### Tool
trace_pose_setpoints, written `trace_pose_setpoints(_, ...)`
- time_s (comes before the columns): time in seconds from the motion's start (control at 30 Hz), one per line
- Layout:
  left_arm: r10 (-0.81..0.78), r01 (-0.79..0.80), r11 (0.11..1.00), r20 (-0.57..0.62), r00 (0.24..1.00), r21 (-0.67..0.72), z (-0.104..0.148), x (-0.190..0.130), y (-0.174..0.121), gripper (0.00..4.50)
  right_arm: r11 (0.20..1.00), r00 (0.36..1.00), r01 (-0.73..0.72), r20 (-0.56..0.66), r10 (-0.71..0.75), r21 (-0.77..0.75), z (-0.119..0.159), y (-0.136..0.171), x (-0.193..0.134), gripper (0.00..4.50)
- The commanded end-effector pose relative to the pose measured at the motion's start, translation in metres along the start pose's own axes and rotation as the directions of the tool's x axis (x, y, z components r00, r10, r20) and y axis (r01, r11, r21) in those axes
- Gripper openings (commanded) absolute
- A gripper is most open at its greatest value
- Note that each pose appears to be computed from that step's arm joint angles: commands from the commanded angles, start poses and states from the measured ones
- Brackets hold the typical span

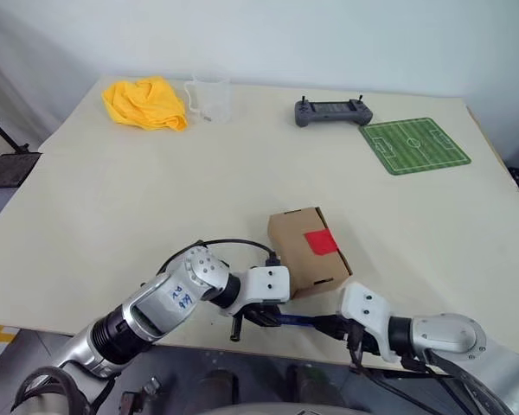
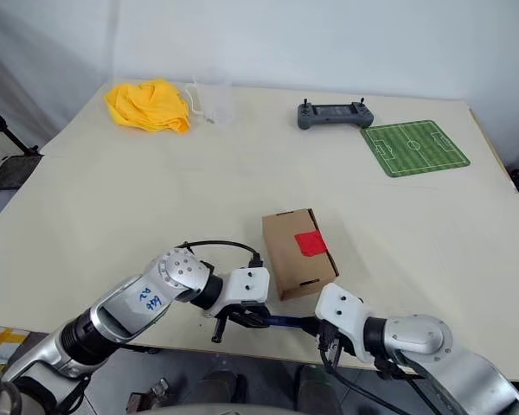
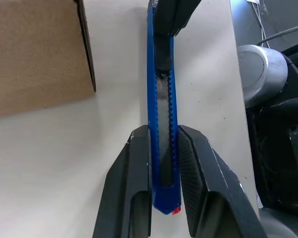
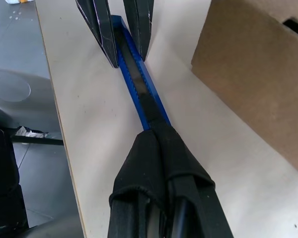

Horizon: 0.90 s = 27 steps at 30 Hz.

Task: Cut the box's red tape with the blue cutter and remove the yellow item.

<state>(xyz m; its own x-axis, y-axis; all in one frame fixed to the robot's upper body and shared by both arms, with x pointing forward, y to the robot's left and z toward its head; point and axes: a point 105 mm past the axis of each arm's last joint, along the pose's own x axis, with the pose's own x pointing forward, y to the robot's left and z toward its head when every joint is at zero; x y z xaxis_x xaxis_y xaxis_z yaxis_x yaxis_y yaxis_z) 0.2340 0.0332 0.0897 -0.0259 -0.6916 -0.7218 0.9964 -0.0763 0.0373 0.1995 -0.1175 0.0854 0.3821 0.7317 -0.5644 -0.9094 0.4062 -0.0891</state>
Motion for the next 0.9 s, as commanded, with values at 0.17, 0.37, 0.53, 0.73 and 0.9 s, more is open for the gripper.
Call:
trace_pose_setpoints(0.17,-0.014,0.014,1.0,-0.003,1.0,0.0,0.003,0.01,-0.004,0.45,0.998,0.998,-0.058,-0.008,0.058,0.011,-0.003,0.008,0.018,0.03)
trace_pose_setpoints(0.37,-0.02,0.02,1.0,-0.008,1.0,0.009,0.004,0.011,-0.005,0.45,0.996,0.996,-0.086,0.018,0.086,0.001,0.005,0.01,0.03,0.03)
trace_pose_setpoints(0.53,-0.014,0.014,1.0,-0.014,1.0,0.011,0.001,0.01,-0.003,0.45,0.996,0.995,-0.092,0.026,0.092,-0.01,0.008,0.012,0.032,0.03)
trace_pose_setpoints(0.73,-0.052,0.037,0.981,0.071,0.996,0.19,0.008,-0.007,-0.004,0.45,0.989,0.99,-0.078,0.13,0.062,0.122,0.035,0.007,-0.022,0.19)
trace_pose_setpoints(0.9,-0.045,-0.052,0.921,0.239,0.97,0.386,0.037,-0.027,0.002,0.45,0.937,0.972,-0.132,0.226,0.059,0.324,0.067,0.009,-0.064,1.66)
